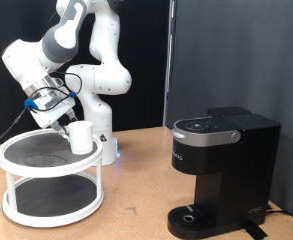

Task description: Make a cup of coffee with the keurig machine

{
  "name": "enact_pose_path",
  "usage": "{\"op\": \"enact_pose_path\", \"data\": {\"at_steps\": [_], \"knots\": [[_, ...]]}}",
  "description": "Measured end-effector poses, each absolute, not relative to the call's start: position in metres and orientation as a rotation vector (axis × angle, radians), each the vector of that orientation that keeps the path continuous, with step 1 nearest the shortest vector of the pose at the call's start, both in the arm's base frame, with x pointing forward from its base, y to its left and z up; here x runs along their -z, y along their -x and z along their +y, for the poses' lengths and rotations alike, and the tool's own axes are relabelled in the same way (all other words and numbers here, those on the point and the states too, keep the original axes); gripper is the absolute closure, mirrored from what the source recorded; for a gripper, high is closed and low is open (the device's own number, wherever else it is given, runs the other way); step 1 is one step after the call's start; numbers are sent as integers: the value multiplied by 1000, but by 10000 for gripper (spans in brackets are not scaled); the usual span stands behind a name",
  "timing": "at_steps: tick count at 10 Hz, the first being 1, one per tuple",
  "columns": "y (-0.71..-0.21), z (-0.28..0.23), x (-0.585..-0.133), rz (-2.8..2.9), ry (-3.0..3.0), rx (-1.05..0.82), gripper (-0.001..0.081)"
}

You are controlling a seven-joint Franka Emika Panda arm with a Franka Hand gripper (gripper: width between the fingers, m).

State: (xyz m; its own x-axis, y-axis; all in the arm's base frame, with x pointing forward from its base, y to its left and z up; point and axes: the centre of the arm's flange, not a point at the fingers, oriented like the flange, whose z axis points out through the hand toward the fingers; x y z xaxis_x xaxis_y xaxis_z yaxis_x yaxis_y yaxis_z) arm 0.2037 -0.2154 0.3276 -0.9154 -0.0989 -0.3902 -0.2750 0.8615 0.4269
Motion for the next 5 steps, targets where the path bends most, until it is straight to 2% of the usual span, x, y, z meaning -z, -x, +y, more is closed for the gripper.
{"op": "enact_pose_path", "data": {"at_steps": [4,5], "knots": [[-199,-217,-327,2674,258,-684,72],[-198,-218,-328,2674,255,-683,183]]}}
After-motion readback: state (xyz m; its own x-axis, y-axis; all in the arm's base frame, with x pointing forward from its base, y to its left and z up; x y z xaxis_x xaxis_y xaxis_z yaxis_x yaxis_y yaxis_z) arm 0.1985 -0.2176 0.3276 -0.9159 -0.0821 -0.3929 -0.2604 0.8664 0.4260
